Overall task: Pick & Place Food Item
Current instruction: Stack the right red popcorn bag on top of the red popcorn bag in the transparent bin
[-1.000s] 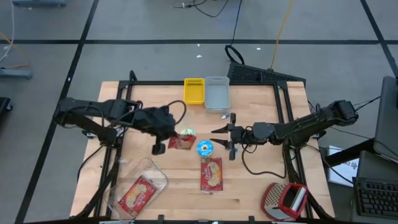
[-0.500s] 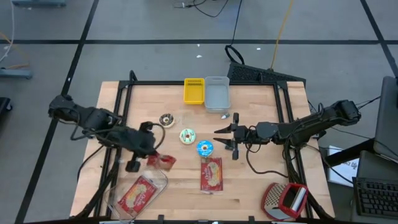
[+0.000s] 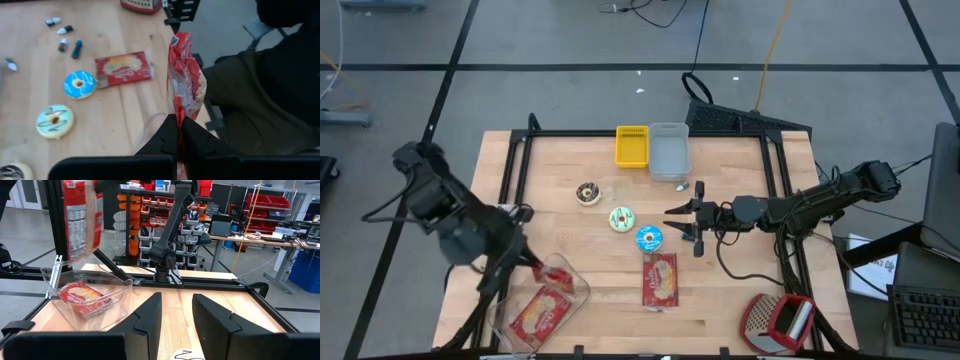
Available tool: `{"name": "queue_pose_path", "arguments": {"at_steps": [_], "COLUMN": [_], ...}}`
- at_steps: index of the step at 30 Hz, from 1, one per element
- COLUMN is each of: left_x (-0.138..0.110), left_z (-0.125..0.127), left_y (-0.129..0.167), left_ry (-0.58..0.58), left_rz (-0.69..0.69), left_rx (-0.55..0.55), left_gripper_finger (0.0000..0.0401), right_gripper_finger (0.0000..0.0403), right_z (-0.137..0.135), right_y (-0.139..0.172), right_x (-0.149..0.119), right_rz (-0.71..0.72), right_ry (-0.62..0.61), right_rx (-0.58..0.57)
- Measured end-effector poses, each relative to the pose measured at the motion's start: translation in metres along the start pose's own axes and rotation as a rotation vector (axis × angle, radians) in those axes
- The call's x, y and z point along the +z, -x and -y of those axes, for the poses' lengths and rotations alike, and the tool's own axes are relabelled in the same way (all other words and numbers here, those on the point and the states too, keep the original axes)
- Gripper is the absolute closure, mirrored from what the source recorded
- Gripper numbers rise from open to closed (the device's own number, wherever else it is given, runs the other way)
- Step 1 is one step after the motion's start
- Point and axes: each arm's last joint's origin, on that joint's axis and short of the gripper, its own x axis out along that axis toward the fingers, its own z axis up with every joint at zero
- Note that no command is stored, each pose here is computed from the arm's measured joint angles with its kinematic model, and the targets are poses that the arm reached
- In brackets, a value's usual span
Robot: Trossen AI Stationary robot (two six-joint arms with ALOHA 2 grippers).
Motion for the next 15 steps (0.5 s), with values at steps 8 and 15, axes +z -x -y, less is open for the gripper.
{"name": "queue_pose_path", "arguments": {"at_steps": [8,15], "left_x": [-0.025,-0.048], "left_z": [0.016,0.026], "left_y": [-0.014,-0.030], "left_ry": [0.087,0.254], "left_rz": [-0.059,-0.133], "left_rx": [0.018,0.023], "left_gripper_finger": [0.0396,0.0396], "right_gripper_finger": [0.0308,0.0309], "right_z": [0.000,0.000], "right_y": [0.000,0.000], "right_x": [0.000,0.000], "right_rz": [0.000,-0.003], "right_ry": [0.000,0.000], "right_rx": [0.000,0.000]}}
